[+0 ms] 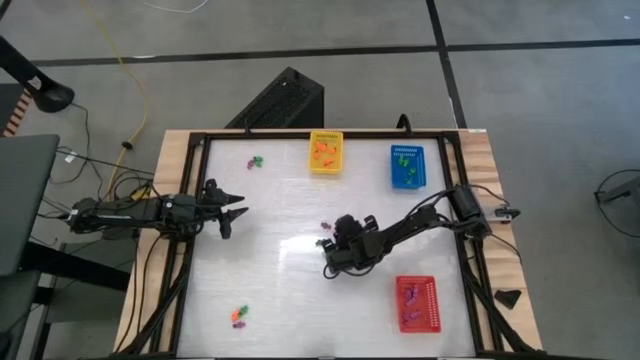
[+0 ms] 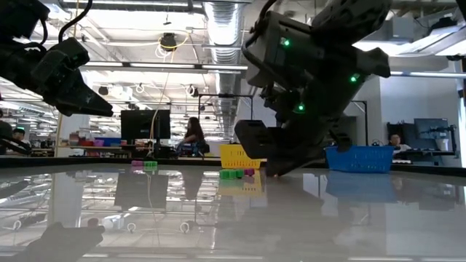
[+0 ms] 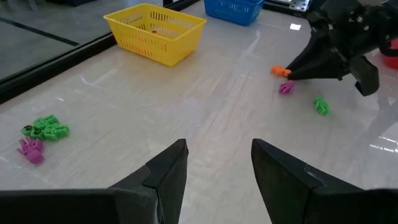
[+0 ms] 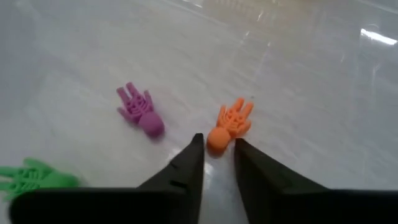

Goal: Sort Halloween decoration
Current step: Put the orange skeleton toy into the yellow bin

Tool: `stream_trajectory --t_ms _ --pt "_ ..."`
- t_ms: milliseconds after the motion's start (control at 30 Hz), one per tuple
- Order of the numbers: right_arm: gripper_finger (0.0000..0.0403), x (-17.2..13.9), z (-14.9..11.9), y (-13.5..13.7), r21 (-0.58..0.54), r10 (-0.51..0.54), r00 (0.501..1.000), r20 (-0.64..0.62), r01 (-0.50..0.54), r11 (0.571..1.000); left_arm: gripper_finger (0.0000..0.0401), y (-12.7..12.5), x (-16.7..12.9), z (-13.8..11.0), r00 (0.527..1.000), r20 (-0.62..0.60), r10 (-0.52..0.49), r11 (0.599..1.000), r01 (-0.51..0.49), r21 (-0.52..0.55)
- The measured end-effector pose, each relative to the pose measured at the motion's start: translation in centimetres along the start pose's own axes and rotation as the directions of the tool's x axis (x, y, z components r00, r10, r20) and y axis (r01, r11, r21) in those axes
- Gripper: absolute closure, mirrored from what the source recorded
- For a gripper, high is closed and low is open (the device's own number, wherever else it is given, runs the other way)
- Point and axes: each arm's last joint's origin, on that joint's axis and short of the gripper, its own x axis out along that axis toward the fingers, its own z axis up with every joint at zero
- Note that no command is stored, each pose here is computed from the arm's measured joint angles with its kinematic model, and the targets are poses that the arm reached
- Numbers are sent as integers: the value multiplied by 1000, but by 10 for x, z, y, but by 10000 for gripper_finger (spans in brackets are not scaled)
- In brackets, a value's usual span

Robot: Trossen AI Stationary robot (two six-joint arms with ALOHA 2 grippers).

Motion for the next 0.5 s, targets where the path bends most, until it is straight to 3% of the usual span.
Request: stream_trajectory --t_ms 267,500 --pt "384 2 7 -1 -42 -6 1000 17 6 999 232 0 0 0 1000 0 0 1000 0 0" --pt "375 -11 47 -9 -70 34 998 45 -31 997 232 0 0 0 1000 0 -1 1000 1 0"
